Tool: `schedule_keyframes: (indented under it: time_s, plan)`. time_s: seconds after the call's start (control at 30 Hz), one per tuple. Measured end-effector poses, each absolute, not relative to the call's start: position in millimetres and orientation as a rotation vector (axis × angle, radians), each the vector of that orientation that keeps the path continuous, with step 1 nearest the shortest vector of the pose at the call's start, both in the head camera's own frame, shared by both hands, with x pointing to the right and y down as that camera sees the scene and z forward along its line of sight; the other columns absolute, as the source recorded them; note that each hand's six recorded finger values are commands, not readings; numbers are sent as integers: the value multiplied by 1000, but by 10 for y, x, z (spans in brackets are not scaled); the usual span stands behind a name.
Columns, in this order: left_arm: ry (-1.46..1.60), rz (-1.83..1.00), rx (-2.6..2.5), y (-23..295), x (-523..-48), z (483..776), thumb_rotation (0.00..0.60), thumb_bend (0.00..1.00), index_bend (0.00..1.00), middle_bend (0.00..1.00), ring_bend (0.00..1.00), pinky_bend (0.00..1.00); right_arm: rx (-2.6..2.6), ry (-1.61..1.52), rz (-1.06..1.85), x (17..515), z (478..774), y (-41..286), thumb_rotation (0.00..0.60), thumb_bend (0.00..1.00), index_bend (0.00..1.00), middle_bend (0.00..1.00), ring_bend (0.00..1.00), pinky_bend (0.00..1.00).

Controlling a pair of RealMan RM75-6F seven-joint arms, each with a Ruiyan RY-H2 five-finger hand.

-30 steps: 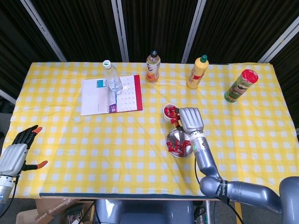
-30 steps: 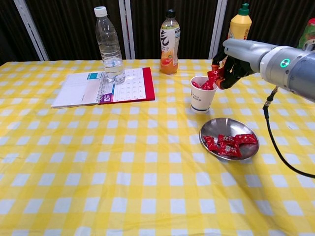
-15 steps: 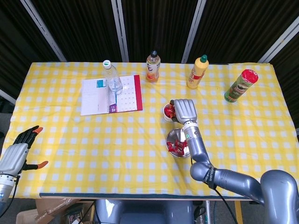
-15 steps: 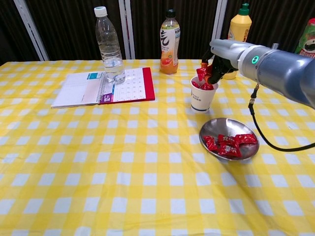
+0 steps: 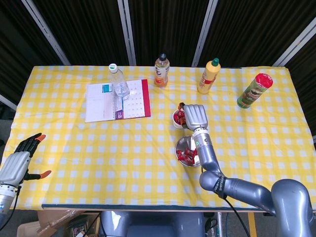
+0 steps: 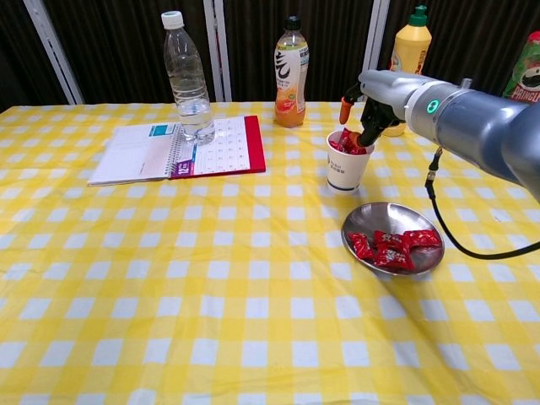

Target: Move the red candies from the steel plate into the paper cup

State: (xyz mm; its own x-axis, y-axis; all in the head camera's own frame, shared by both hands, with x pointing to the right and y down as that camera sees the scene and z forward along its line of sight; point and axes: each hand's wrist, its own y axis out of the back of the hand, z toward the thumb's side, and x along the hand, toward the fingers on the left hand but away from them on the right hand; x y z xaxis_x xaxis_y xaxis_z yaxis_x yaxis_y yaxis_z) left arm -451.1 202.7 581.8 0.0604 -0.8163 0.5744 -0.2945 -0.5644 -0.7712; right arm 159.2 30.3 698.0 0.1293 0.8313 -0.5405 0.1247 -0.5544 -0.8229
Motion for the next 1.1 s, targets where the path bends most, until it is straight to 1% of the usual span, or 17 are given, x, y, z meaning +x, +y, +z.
schedule_keyframes:
  time_s: [0.27,0.37,0.43,0.57,0.73,0.83,1.0,1.1]
  plan:
    - [1106,-1510,-1884,2034,-4530,5810,600,35,0,0,0,0,-1793,-955,1447,1640,6814,370,600,505,342,811,901,1000]
    - [1106,-1506,-1884,2037,-4528,5809,600,36,0,0,0,0,-1814,-951,1426,1631,6737,469,600,465,342,811,901,1000]
    - [1107,-1503,-1884,2038,-4525,5806,600,35,0,0,0,0,-1834,-932,1411,1619,6686,579,600,418,342,811,901,1000]
    - [1107,-1498,-1879,2040,-4522,5797,600,36,0,0,0,0,-1869,-863,1399,1627,6634,870,600,357,342,811,901,1000]
    - [1105,-1488,-1871,2048,-4514,5786,600,35,0,0,0,0,-1872,-759,1436,1745,6687,1236,600,322,342,811,902,1000]
    - [1104,-1485,-1866,2051,-4516,5780,600,36,0,0,0,0,-1876,-726,1465,1803,6741,1386,600,310,356,811,901,1000]
    - [1100,-1483,-1858,2061,-4526,5773,600,36,0,0,0,0,-1874,-689,1510,1880,6822,1558,600,293,398,811,901,1000]
    - [1100,-1481,-1856,2066,-4529,5774,600,35,0,0,0,0,-1872,-685,1531,1923,6842,1615,600,291,404,811,901,1000]
